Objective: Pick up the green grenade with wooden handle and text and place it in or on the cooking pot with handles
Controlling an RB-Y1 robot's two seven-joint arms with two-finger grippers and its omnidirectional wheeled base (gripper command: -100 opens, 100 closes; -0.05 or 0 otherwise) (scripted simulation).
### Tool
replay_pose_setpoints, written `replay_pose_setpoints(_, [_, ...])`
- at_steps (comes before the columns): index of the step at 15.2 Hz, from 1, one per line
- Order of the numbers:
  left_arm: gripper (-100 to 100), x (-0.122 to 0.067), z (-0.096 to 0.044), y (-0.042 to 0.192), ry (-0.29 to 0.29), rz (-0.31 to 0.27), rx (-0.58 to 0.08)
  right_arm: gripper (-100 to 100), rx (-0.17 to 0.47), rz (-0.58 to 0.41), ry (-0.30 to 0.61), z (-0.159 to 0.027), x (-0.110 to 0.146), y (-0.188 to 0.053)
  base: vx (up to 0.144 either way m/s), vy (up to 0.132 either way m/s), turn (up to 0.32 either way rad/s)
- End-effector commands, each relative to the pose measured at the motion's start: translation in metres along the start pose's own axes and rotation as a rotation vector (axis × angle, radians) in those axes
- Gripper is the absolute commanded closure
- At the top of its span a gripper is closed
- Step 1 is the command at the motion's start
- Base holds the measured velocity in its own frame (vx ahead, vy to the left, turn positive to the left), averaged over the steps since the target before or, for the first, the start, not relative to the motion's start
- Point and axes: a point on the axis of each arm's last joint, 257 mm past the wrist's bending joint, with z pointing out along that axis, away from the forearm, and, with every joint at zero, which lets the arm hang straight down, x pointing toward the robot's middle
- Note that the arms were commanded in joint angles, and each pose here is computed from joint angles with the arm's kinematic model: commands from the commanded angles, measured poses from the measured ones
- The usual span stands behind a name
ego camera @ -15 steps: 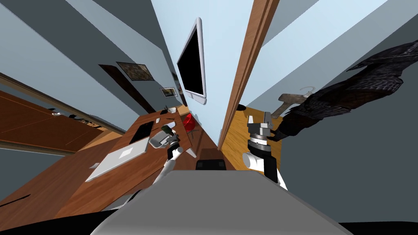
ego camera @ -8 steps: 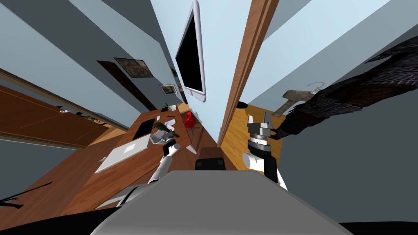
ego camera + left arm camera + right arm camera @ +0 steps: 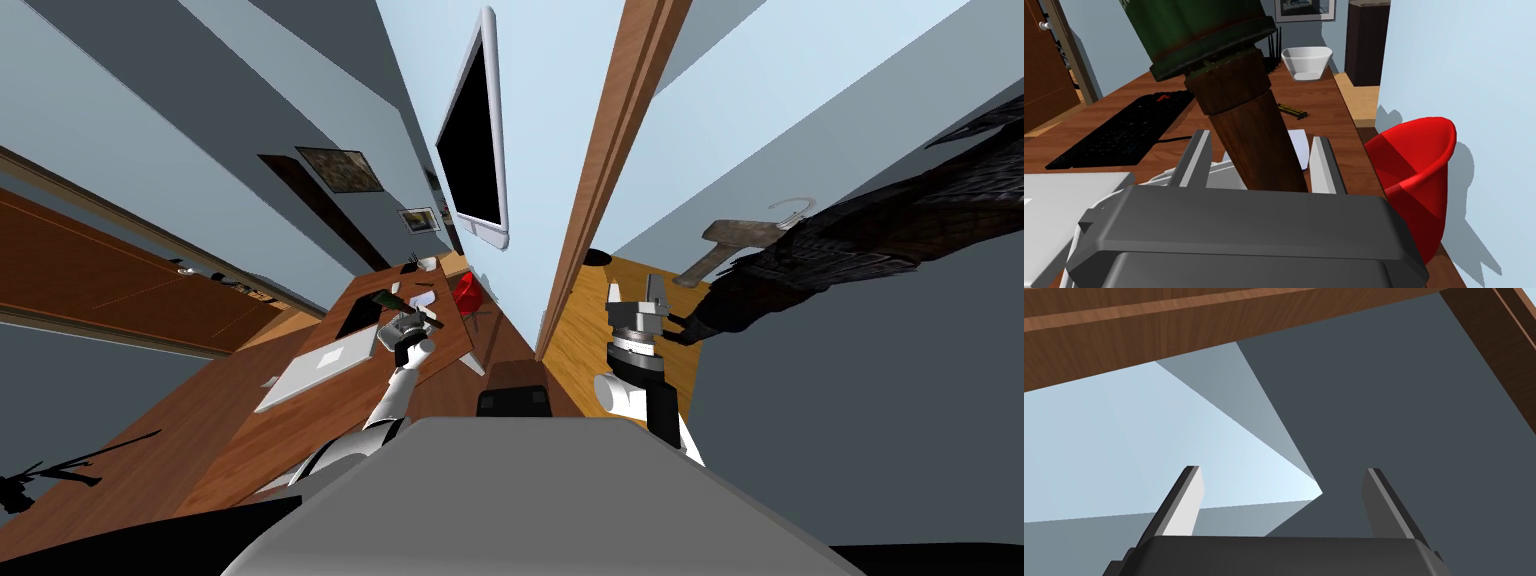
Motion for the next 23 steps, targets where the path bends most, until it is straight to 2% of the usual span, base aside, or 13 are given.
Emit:
replay_pose_setpoints(1, [100, 0.001, 0.006, 0.007, -0.019, -0.003, -0.02, 0, 0.0, 0.0, 0.0, 0.0, 0.0, 0.0, 0.036, 0.071, 0.016])
replay_pose_setpoints(4, [100, 0.001, 0.011, 0.012, -0.033, -0.011, -0.034, 0, 0.0, 0.0, 0.0, 0.0, 0.0, 0.0, 0.024, 0.048, 0.008])
replay_pose_setpoints(6, [100, 0.002, 0.019, 0.023, -0.057, -0.027, -0.061, 0, 0.0, 0.0, 0.0, 0.0, 0.0, 0.0, 0.022, 0.045, 0.011])
replay_pose_setpoints(12, [100, 0.003, 0.031, 0.047, -0.107, -0.055, -0.126, 0, 0.0, 0.0, 0.0, 0.0, 0.0, 0.0, 0.039, 0.064, 0.005])
replay_pose_setpoints(18, [100, 0.004, 0.037, 0.063, -0.137, -0.074, -0.17, 0, 0.0, 0.0, 0.0, 0.0, 0.0, 0.0, 0.032, 0.049, -0.001])
replay_pose_setpoints(19, [100, 0.003, 0.036, 0.058, -0.131, -0.072, -0.159, 0, 0.0, 0.0, 0.0, 0.0, 0.0, 0.0, 0.017, 0.022, -0.004])
replay_pose_setpoints(20, [-100, 0.003, 0.036, 0.059, -0.133, -0.073, -0.162, 0, 0.0, 0.0, 0.0, 0.0, 0.0, 0.0, 0.007, 0.009, -0.001])
replay_pose_setpoints(23, [-100, 0.003, 0.036, 0.059, -0.134, -0.073, -0.162, 0, 0.0, 0.0, 0.0, 0.0, 0.0, 0.0, 0.0, 0.0, 0.0])
